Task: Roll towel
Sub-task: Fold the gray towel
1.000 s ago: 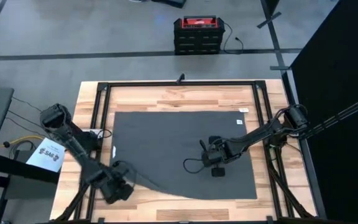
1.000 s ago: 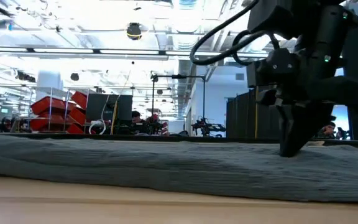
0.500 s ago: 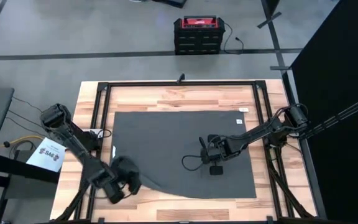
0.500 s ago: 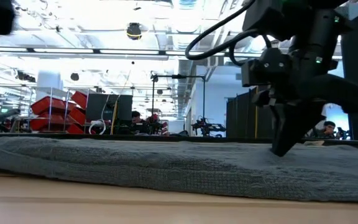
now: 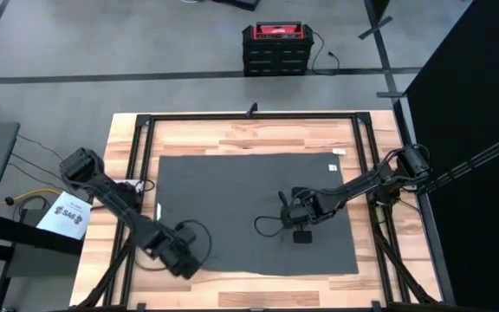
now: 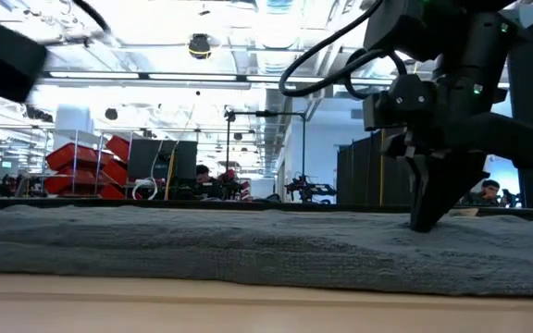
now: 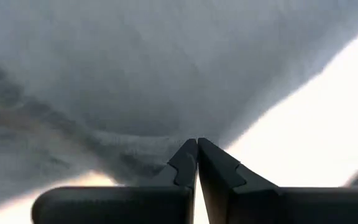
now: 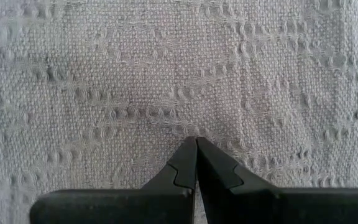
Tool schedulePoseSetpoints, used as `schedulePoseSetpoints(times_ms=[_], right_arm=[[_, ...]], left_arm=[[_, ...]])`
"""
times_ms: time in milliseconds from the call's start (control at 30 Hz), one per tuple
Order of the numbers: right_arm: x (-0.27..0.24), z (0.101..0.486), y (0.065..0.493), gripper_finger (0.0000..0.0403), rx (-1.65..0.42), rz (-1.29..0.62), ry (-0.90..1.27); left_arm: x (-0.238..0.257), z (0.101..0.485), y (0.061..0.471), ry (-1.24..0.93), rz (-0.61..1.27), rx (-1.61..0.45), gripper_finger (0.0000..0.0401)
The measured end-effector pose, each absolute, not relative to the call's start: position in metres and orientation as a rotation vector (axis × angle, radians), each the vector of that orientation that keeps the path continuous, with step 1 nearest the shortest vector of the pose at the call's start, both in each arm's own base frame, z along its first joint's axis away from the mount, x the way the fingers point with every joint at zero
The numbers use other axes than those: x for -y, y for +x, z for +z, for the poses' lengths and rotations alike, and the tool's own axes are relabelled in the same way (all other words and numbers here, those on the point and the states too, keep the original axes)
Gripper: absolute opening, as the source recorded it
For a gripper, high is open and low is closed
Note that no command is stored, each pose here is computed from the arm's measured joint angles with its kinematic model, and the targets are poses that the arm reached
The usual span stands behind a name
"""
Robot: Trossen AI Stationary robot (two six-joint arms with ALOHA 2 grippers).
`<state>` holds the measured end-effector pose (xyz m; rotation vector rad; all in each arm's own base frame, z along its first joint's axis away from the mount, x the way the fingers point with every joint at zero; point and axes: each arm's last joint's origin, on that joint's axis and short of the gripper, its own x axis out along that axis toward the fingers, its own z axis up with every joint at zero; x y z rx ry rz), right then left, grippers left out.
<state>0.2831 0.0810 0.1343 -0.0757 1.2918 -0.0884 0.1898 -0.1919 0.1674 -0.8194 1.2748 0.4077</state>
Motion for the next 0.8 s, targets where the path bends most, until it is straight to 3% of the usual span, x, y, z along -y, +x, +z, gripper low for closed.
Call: schedulePoseSetpoints(times_ms=[233, 367, 533, 800], right_arm=[[-0.083, 0.134, 0.282, 0.0000, -1.291, -0.092, -0.068], [-0.084, 0.134, 0.282, 0.0000, -1.289, -0.093, -0.071], [-0.079, 0.134, 0.284, 0.0000, -1.286, -0.103, -0.056], [-0.079, 0.135, 0.284, 0.0000, -1.286, -0.104, -0.055]], left_arm=[[0.233, 0.179, 0.151, -0.942, 0.419, -1.239, 0.0000], [0.245, 0.192, 0.146, -0.867, 0.345, -1.019, 0.0000], [0.232, 0.203, 0.171, -0.667, 0.351, -0.777, 0.0000], [0.177, 0.143, 0.226, -0.560, 0.605, -1.328, 0.0000]])
